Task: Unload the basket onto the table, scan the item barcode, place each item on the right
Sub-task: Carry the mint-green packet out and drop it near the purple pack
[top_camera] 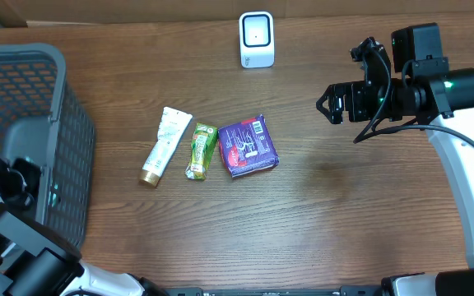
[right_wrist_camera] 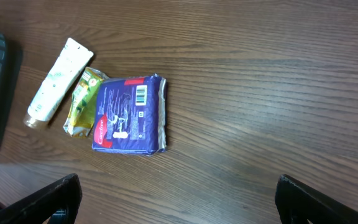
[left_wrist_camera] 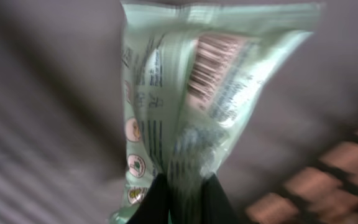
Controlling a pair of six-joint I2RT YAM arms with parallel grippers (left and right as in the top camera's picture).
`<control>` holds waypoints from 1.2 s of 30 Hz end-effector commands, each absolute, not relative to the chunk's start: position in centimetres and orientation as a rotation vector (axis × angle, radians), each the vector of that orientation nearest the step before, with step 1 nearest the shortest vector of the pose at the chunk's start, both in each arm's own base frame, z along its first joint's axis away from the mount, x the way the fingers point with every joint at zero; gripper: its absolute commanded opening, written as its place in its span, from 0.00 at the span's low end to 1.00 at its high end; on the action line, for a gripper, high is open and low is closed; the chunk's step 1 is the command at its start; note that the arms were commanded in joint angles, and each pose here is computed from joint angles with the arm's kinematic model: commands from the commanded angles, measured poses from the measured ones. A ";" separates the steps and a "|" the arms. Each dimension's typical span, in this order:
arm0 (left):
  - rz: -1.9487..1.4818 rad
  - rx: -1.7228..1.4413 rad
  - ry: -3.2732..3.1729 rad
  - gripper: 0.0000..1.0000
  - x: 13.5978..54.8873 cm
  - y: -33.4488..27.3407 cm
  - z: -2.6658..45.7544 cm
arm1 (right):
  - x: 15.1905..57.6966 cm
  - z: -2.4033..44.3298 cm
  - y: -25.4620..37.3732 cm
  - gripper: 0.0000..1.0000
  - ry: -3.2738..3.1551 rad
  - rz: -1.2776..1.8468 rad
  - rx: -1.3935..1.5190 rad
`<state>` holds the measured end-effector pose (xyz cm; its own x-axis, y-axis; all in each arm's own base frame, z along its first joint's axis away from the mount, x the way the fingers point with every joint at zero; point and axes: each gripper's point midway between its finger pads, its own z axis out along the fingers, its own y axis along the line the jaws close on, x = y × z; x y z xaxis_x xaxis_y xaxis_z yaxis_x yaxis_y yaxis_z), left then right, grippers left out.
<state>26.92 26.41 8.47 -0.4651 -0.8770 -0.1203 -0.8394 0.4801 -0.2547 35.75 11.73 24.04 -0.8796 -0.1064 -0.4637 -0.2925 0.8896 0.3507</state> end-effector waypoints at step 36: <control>-0.276 -0.364 2.622 0.04 31.8 -5.2 32.4 | 36.1 25.2 12.1 1.00 2.575 0.589 -0.309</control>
